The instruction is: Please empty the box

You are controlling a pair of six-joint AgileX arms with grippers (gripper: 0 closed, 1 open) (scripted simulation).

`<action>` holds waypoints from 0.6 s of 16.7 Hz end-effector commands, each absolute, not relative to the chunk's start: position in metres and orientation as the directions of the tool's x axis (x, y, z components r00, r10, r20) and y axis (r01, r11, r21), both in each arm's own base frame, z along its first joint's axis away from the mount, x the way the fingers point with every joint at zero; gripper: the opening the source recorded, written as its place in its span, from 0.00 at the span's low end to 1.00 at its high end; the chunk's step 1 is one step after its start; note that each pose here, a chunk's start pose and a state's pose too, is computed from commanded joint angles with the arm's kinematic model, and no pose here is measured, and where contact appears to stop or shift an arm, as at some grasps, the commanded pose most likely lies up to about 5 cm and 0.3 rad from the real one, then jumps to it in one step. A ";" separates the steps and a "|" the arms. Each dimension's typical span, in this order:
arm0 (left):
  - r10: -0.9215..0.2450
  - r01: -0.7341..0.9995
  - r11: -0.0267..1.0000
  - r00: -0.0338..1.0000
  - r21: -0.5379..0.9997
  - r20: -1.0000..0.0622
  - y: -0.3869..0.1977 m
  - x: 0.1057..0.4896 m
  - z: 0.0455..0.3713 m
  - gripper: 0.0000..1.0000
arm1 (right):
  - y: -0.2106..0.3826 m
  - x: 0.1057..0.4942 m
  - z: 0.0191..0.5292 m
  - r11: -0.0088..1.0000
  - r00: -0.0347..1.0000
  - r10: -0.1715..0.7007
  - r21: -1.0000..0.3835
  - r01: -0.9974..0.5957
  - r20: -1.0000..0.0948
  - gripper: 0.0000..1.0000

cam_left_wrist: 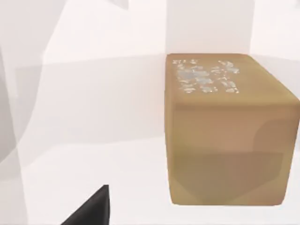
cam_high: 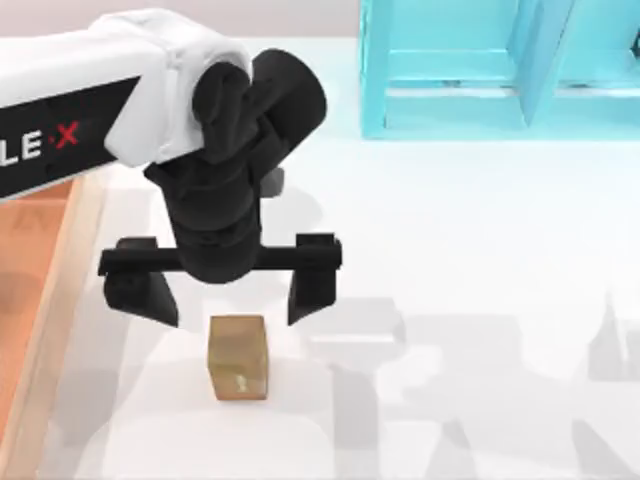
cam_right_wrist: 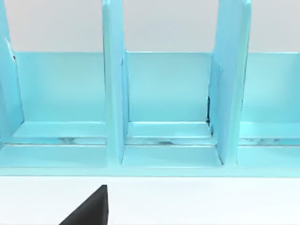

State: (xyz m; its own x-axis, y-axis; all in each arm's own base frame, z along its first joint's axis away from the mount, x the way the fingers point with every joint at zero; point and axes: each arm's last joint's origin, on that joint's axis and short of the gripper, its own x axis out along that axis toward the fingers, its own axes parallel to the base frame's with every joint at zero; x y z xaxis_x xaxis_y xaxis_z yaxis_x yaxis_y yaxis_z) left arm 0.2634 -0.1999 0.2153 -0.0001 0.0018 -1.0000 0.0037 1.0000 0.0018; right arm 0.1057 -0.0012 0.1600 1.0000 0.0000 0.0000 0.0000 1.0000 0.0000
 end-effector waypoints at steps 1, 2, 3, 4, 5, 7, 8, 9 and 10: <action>0.002 0.004 1.000 0.000 0.002 -1.000 -0.199 0.264 0.215 1.00 | -0.001 0.106 0.160 1.000 1.000 0.000 0.000 0.000 0.000 1.00; 0.003 0.004 1.000 -0.002 0.003 -1.000 -0.197 0.267 0.216 1.00 | -0.001 0.106 0.160 1.000 1.000 0.000 0.000 0.000 0.000 1.00; 0.004 0.004 1.000 -0.004 0.004 -1.000 -0.192 0.273 0.217 1.00 | -0.001 0.106 0.160 1.000 1.000 0.000 0.000 0.000 0.000 1.00; 0.005 0.005 1.000 -0.006 0.005 -1.000 -0.185 0.280 0.219 1.00 | -0.001 0.106 0.160 1.000 1.000 0.000 0.000 0.000 0.000 1.00; 0.006 0.005 1.000 -0.008 0.006 -1.000 -0.175 0.290 0.221 1.00 | -0.001 0.106 0.160 1.000 1.000 0.000 0.000 0.000 0.000 1.00; 0.007 0.008 1.000 -0.013 0.007 -1.000 -0.147 0.311 0.225 1.00 | -0.001 0.106 0.160 1.000 1.000 0.000 0.000 0.000 0.000 1.00; 0.007 0.010 1.000 -0.016 0.007 -1.000 -0.129 0.322 0.228 1.00 | -0.001 0.106 0.160 1.000 1.000 0.000 0.000 0.000 0.000 1.00; 0.006 0.013 1.000 -0.019 0.006 -1.000 -0.111 0.332 0.231 1.00 | -0.001 0.106 0.160 1.000 1.000 0.000 0.000 0.000 0.000 1.00; 0.005 0.015 1.000 -0.022 0.005 -1.000 -0.091 0.341 0.234 1.00 | -0.001 0.106 0.160 1.000 1.000 0.000 0.000 0.000 0.000 1.00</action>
